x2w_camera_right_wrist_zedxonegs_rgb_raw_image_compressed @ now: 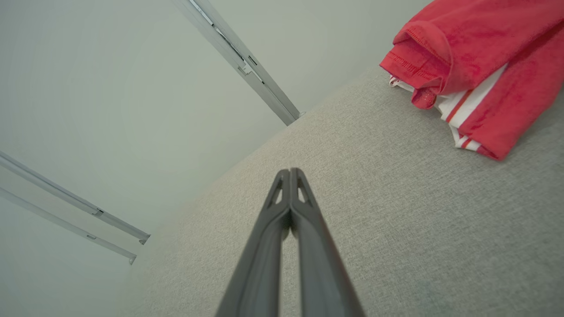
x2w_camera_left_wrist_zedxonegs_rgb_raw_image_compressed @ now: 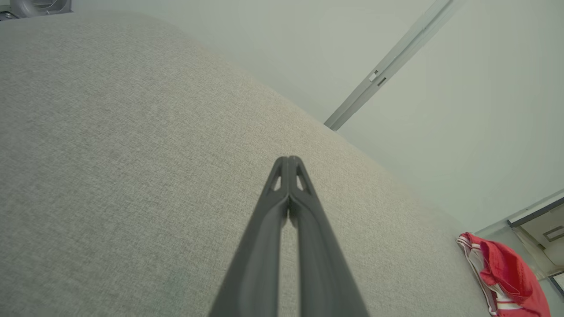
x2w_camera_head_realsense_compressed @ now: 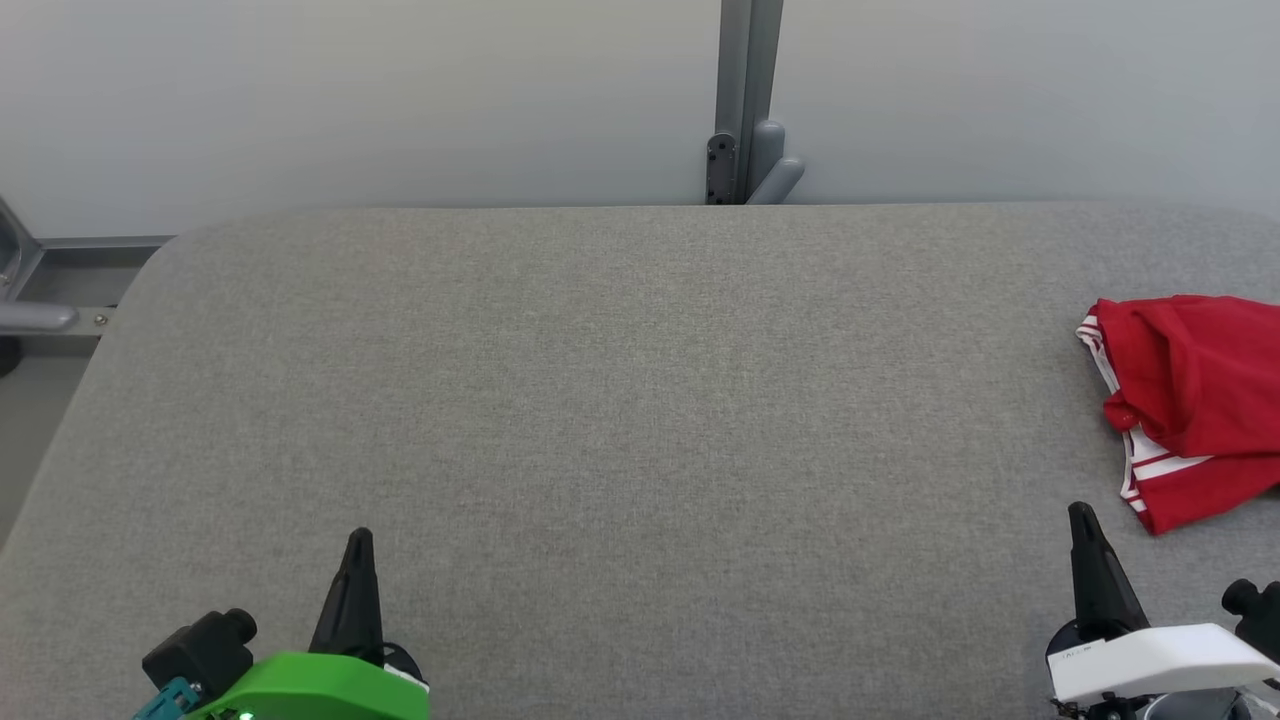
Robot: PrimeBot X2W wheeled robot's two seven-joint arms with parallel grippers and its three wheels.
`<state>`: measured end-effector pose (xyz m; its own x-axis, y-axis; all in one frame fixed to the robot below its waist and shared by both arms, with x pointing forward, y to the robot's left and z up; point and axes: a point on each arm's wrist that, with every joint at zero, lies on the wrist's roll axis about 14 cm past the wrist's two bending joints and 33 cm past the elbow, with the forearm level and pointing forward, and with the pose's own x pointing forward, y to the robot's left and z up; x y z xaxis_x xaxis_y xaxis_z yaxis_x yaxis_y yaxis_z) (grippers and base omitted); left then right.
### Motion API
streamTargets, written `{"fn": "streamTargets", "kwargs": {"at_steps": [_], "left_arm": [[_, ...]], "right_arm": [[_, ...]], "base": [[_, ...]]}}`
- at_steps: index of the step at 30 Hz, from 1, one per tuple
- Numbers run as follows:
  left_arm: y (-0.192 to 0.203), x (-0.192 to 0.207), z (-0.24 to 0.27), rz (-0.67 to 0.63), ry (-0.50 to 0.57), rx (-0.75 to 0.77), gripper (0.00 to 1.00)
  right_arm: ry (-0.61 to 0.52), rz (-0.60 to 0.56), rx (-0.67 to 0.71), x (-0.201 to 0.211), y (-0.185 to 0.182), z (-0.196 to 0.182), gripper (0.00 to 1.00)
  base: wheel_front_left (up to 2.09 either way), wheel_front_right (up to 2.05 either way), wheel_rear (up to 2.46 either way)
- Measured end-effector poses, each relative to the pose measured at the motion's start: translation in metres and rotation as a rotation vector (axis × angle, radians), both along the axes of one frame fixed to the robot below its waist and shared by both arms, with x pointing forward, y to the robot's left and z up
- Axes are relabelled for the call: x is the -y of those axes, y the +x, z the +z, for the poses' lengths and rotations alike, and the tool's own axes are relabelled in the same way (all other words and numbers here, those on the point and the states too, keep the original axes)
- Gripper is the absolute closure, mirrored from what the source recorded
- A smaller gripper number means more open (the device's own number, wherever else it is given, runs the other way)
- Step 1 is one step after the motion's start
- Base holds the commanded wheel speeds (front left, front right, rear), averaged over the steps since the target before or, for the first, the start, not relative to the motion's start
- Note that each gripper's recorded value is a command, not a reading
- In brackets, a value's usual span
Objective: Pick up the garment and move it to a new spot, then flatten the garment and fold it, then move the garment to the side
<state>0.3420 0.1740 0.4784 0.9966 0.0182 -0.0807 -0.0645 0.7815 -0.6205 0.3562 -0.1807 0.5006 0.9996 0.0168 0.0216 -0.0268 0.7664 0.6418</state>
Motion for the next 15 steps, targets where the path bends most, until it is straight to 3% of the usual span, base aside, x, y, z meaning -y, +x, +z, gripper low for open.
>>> {"fn": "streamTargets", "kwargs": {"at_steps": [15], "left_arm": [[0.013,-0.004,0.001,0.012,-0.199,-0.012,1.0]], "right_arm": [[0.195,-0.027,-0.029,0.01,0.007,-0.003,1.0]], "base": [[0.0,0.0,0.0]]}}
